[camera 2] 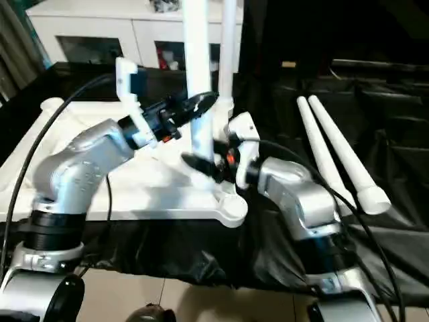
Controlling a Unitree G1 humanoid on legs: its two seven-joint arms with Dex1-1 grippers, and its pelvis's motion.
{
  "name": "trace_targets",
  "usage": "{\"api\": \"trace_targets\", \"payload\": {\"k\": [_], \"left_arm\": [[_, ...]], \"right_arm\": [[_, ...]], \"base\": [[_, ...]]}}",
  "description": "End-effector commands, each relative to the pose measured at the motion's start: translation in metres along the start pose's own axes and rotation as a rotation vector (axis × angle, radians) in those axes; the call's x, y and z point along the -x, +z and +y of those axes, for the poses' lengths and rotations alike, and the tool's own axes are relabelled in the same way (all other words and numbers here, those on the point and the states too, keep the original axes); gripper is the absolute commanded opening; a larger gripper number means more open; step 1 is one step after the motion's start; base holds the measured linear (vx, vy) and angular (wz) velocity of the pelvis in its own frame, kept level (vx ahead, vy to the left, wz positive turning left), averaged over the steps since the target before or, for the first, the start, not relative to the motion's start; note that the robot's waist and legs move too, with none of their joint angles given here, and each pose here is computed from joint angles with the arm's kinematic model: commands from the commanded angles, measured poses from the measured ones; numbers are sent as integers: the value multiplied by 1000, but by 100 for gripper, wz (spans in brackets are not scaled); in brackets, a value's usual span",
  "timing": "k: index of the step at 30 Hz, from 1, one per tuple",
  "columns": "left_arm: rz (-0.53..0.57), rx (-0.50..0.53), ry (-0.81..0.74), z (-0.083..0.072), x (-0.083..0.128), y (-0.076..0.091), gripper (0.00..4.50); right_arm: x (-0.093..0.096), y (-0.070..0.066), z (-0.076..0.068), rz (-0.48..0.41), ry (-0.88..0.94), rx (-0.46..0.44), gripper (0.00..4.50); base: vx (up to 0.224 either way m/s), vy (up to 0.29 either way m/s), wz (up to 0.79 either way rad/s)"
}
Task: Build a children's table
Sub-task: Pick table leg
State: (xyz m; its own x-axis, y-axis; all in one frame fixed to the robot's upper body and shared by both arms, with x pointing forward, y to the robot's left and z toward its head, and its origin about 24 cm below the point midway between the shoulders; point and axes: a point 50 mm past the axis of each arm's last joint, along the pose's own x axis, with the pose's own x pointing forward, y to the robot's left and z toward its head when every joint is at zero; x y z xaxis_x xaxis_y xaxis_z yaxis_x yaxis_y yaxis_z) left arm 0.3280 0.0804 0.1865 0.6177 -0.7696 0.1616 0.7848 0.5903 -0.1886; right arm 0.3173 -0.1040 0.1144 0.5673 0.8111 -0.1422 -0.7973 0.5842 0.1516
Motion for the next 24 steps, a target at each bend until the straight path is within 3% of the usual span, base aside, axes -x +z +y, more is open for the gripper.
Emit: {"api": "trace_targets", "payload": {"k": [1,6,16,24], "left_arm": [[-15,-47,57,1,-4,7,184],[-6,-80,95,-5,-9,5,184],[-2,-80,106,-6,-11,5,184],[-6,-65,91,-6,-9,7,184]], "right_arm": [[2,3,-9,3,-69,-2,305],[-9,-1,-8,29,-107,8,305],[-18,-3,-8,37,-122,30,214],[-16,0,-9,17,-89,30,192]], "base": [[0,0,0],[0,0,0],[0,0,0],[0,0,0]]}}
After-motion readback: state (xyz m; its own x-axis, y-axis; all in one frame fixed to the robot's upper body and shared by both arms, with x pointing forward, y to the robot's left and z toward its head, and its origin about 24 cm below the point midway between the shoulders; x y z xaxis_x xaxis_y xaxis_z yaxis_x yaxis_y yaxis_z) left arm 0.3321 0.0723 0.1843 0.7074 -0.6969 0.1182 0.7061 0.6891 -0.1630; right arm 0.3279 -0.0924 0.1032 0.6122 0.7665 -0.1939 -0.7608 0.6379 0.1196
